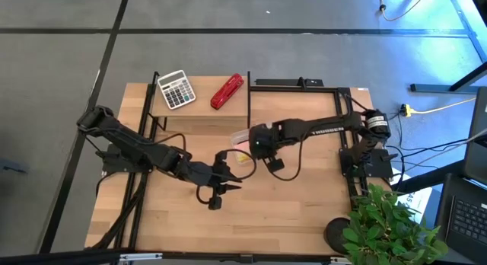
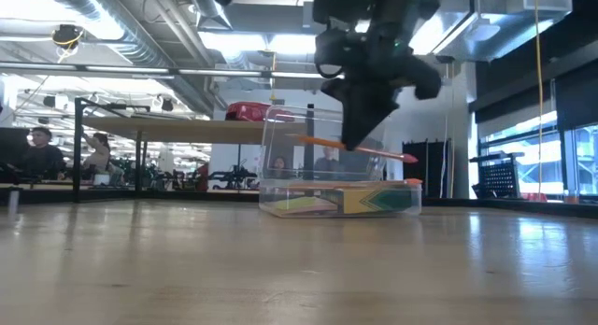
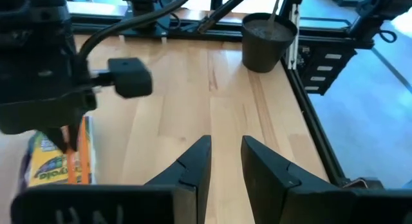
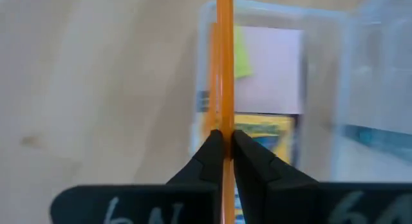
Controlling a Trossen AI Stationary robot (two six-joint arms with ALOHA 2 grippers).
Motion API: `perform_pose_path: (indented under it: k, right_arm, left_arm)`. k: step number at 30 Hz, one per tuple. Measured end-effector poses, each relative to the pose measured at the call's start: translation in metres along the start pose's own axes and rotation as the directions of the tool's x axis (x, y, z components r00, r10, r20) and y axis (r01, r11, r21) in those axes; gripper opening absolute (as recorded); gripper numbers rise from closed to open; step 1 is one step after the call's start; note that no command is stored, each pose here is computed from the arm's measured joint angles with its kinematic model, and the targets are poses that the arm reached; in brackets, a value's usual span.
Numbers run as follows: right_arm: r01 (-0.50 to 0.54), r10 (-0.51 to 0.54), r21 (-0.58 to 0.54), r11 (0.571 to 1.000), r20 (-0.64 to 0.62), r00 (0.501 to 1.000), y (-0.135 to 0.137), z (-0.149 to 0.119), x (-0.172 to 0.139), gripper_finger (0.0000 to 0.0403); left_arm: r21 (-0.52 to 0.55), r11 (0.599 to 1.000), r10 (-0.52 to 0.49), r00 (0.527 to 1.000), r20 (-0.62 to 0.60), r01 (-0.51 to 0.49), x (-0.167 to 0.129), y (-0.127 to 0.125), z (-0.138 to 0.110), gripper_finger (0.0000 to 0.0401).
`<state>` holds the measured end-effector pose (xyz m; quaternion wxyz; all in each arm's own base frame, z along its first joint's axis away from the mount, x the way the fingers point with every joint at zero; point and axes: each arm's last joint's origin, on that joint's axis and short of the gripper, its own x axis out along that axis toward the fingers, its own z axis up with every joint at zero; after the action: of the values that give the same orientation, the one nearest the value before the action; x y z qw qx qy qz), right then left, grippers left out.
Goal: Pack school essentials
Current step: Put the orange pencil into the supply box
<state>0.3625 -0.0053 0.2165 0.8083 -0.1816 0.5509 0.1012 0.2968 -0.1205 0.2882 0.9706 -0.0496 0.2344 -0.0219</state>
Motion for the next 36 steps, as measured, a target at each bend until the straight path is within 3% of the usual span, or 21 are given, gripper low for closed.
perform_pose_path:
  k: [9, 27, 36]
  right_arm:
    - [0.074, -0.074, -0.009, 0.997, 0.052, 0.996, -0.027, -0.004, 0.006, 0.0027]
    - [0.078, -0.077, -0.024, 0.997, 0.028, 0.997, -0.027, -0.011, 0.020, 0.0030]
    - [0.079, -0.079, -0.023, 0.997, 0.024, 0.997, -0.027, -0.012, 0.020, 0.0087]
  left_arm:
    - [0.004, 1.000, 0.026, 1.000, -0.007, -0.026, -0.001, 0.001, -0.001, 0.0078]
    - [0.002, 0.999, 0.036, 0.999, -0.006, -0.036, 0.000, 0.001, -0.001, 0.0078]
    - [0.001, 0.999, 0.035, 0.999, -0.005, -0.035, 0.000, 0.001, -0.001, 0.0078]
